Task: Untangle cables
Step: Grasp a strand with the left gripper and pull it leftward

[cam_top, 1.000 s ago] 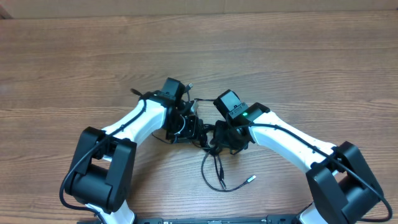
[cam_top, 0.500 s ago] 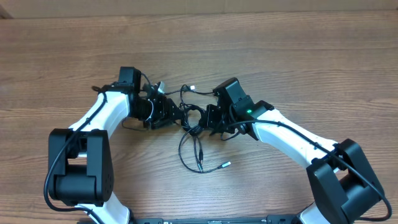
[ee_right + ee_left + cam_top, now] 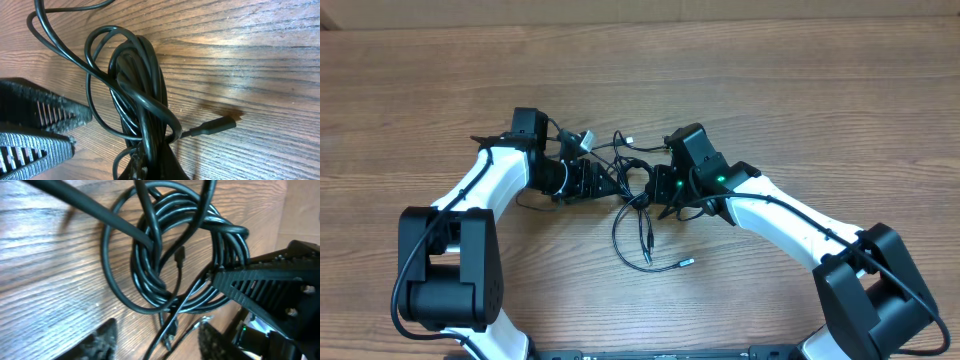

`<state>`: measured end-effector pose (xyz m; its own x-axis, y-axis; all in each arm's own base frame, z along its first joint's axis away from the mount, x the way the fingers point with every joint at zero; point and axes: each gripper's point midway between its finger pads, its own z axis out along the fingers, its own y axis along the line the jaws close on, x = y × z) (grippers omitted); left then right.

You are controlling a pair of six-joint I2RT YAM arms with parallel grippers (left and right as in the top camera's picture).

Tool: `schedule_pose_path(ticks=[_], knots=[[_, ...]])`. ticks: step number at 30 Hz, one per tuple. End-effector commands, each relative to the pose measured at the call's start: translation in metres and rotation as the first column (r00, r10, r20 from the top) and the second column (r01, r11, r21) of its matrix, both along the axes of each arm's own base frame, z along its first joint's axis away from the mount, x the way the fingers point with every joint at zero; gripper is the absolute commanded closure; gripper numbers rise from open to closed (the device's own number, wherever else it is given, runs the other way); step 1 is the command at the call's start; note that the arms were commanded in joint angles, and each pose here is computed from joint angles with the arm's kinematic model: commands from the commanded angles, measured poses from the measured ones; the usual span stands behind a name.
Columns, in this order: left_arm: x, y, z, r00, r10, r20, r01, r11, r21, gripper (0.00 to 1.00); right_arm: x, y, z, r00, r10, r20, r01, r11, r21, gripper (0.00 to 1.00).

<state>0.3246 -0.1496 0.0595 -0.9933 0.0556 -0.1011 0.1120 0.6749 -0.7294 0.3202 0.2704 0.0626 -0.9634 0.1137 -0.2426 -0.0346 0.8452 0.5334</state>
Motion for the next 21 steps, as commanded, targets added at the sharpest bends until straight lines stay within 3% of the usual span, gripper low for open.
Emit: schedule_pose_path(ticks=[1, 5, 8, 12, 14, 16, 21], knots=[[0.005, 0.005, -0.011, 0.999, 0.041, -0.017, -0.039, 0.993, 0.111, 0.47, 0.007, -0.002, 0.007, 0.999, 0.002, 0.036, -0.002, 1.0, -0.001, 0.96], [0.003, -0.012, -0.02, 0.994, 0.095, -0.056, -0.085, 0.984, 0.158, 0.43, 0.007, -0.002, 0.007, 0.999, 0.004, 0.036, -0.004, 1.0, -0.002, 0.96], [0.009, -0.026, -0.017, 0.992, 0.114, -0.046, -0.106, 0.984, 0.143, 0.73, 0.005, -0.002, 0.006, 1.0, 0.005, 0.031, -0.005, 1.0, -0.005, 0.96], [0.009, -0.025, -0.02, 0.992, 0.118, -0.04, -0.11, 0.98, 0.167, 0.93, 0.005, -0.002, 0.006, 1.0, 0.005, 0.031, -0.005, 1.0, -0.006, 0.96], [0.008, -0.025, -0.02, 0.992, 0.118, -0.042, -0.11, 0.979, 0.169, 0.86, 0.005, -0.002, 0.006, 1.0, 0.005, 0.03, -0.005, 1.0, -0.006, 0.96], [0.008, -0.025, -0.02, 0.992, 0.118, -0.042, -0.11, 0.979, 0.169, 0.61, 0.005, -0.002, 0.006, 1.0, 0.005, 0.031, -0.005, 1.0, -0.006, 0.96], [0.009, -0.021, -0.024, 0.988, 0.146, -0.046, -0.134, 0.971, 0.2, 0.58, 0.005, -0.002, 0.006, 1.0, 0.005, 0.03, -0.005, 1.0, -0.006, 0.96]])
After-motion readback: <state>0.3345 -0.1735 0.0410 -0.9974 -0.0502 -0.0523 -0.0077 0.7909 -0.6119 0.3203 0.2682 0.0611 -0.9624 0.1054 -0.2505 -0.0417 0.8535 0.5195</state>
